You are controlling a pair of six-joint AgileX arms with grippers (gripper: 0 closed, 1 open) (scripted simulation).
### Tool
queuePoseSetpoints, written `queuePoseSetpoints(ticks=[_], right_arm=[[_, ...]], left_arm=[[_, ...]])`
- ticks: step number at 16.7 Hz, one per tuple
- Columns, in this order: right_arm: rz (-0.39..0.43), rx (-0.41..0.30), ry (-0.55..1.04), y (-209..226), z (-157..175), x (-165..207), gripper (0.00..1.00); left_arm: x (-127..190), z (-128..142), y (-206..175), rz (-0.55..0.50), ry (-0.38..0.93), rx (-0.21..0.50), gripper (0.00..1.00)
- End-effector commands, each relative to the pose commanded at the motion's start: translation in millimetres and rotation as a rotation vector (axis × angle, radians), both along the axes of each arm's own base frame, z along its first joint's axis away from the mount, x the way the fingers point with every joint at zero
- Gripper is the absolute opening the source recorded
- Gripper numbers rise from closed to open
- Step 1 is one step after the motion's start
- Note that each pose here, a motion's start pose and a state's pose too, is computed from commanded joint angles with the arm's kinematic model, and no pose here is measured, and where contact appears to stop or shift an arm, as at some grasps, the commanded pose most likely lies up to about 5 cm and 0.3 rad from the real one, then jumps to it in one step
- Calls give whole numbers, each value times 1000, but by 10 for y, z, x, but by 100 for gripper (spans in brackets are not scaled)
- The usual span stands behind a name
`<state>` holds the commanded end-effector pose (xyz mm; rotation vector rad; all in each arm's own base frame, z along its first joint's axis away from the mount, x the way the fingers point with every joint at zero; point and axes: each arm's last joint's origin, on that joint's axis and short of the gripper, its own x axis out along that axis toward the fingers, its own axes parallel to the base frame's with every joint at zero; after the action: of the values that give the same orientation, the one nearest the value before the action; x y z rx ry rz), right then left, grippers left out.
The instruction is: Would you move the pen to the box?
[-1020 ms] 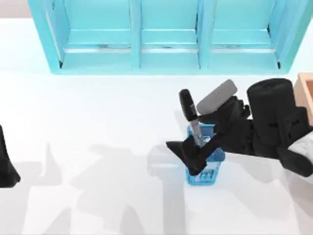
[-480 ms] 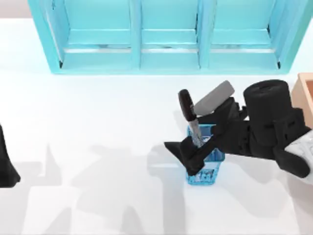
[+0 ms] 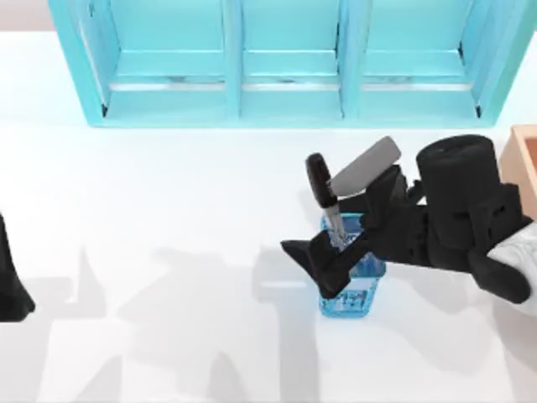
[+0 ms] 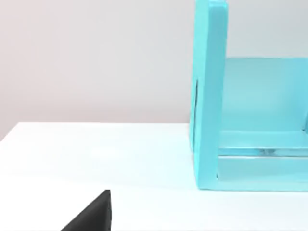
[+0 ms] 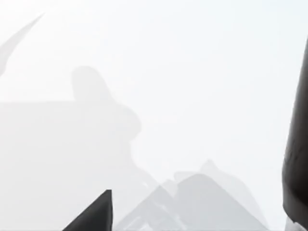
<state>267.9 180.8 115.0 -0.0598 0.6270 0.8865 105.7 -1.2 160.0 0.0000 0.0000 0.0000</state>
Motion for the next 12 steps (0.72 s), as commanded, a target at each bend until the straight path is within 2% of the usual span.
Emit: queuePoseSetpoints(ticks=[1, 2, 12], right_arm=[[0, 0, 0, 0, 0, 0, 2], [0, 0, 0, 0, 0, 0, 0], [6, 8, -5, -4, 51, 23, 0]], left_arm=[[0, 0, 0, 0, 0, 0, 100], [0, 0, 0, 0, 0, 0, 100], [0, 0, 0, 0, 0, 0, 100]])
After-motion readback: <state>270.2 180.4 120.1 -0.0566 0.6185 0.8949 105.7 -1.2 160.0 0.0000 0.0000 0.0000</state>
